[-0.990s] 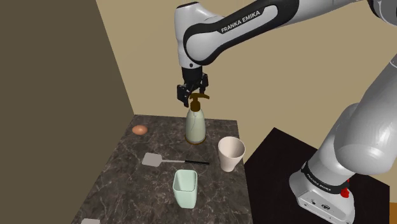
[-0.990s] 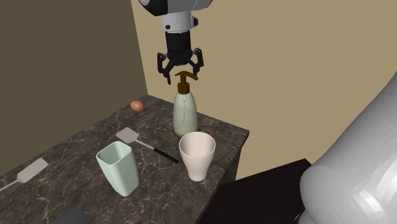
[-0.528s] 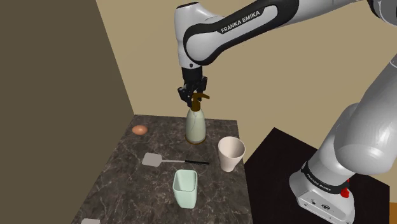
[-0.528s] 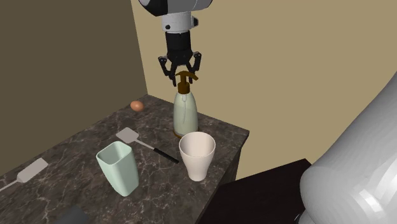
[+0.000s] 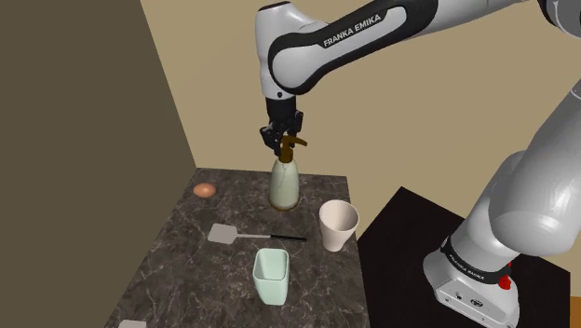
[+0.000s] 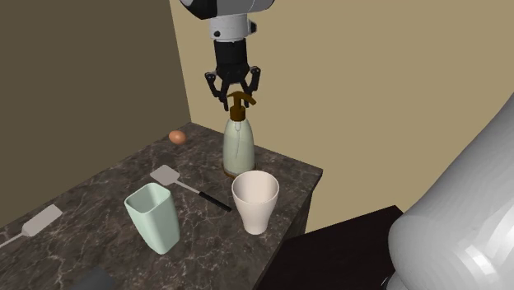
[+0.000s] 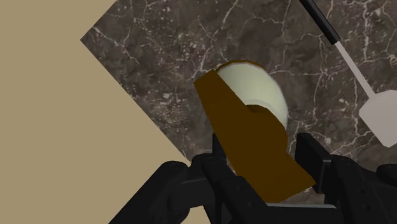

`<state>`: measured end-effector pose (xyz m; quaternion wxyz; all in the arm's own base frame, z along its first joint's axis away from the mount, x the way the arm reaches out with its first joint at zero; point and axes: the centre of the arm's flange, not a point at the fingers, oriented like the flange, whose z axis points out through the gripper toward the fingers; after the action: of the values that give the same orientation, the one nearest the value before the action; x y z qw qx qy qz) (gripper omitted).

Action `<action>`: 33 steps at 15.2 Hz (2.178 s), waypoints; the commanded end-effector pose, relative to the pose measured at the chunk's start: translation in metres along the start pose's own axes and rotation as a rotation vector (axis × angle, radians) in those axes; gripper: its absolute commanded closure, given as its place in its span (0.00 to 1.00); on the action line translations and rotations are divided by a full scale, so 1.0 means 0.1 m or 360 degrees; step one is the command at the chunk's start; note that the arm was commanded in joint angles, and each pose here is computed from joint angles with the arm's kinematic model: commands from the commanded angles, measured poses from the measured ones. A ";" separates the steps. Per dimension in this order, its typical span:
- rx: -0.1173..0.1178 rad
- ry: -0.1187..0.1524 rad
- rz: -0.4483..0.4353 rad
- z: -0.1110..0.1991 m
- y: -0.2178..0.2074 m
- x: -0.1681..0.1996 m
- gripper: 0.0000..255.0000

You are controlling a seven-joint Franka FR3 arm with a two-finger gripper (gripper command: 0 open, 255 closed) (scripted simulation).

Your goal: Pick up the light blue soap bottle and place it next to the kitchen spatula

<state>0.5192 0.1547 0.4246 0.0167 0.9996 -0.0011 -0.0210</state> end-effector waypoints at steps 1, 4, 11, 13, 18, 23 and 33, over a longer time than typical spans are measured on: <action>0.0000 0.0001 0.0000 -0.08 0.00 -0.01 1.00; 0.0000 0.0001 0.0000 -0.24 0.01 -0.02 1.00; 0.0000 0.0001 0.0000 -0.61 0.02 -0.03 1.00; 0.0000 0.0001 0.0000 -0.72 0.02 -0.04 1.00; 0.0000 0.0001 0.0000 -0.98 0.03 -0.05 1.00; 0.0000 0.0001 0.0000 -1.24 0.04 -0.06 1.00; 0.0000 0.0001 0.0000 -1.77 0.06 -0.08 1.00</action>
<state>0.5191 0.1552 0.5950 0.0166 0.9996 -0.0011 -0.0208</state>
